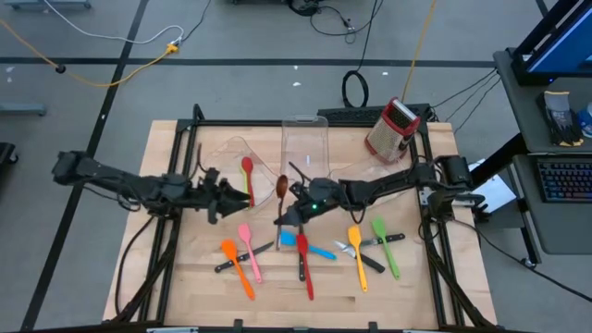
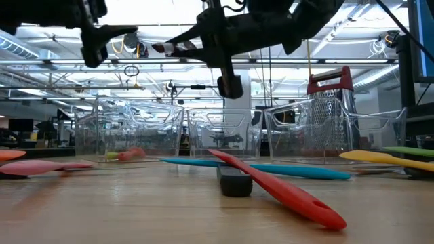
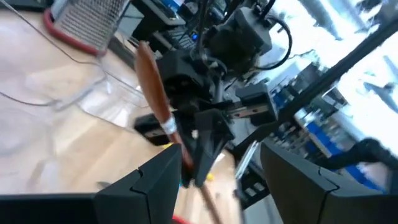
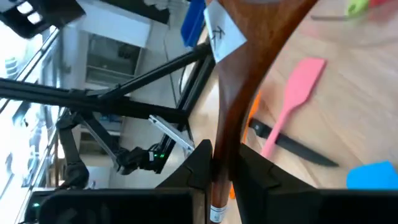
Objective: Pick & Place Kitchen Items
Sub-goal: Put the brown serving spoon into the left bin
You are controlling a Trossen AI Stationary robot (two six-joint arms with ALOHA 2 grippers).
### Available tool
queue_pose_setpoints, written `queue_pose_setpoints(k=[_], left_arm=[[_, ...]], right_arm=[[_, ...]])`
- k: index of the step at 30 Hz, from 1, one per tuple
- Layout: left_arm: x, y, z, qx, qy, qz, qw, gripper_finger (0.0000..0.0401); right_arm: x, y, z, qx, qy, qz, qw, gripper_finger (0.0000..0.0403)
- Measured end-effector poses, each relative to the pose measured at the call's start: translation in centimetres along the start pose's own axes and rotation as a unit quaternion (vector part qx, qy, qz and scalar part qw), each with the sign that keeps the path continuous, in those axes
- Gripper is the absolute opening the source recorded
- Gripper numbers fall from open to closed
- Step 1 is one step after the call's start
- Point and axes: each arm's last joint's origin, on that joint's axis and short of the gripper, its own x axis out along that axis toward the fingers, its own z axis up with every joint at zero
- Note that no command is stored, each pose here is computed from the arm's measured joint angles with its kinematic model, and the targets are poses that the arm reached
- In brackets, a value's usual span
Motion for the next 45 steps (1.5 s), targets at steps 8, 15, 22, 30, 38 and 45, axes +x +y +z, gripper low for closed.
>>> queue_pose_setpoints(k=[8, 15, 22, 30, 38, 45], left_arm=[[2.9, 0.7, -1.4, -0.094, 0.0, 0.001, 0.996, 0.0225], [4.8, 1.4, -2.6, -0.158, 0.009, 0.014, 0.987, 0.0225], [7.2, 0.9, -2.7, -0.162, 0.013, 0.024, 0.986, 0.0225], [8.3, 0.3, -2.3, -0.162, -0.006, 0.032, 0.986, 0.0225], [8.6, -0.1, -1.9, -0.168, -0.011, 0.041, 0.985, 0.0225], [9.9, -0.1, -2.3, -0.169, 0.023, 0.098, 0.981, 0.0225]], right_arm=[[-0.4, 0.6, 1.3, -0.025, -0.008, 0.056, 0.998, 0.0031], [-0.6, 1.2, 1.5, -0.033, 0.001, 0.09, 0.995, 0.0031], [-0.5, 1.2, 1.4, -0.04, 0.019, 0.094, 0.995, 0.0031], [-0.2, 1.5, 0.3, -0.049, 0.039, 0.098, 0.993, 0.0031], [-0.1, 1.2, 0.0, -0.053, 0.038, 0.074, 0.995, 0.0031], [-0.1, 0.6, -0.1, -0.05, 0.045, 0.049, 0.996, 0.0031]])
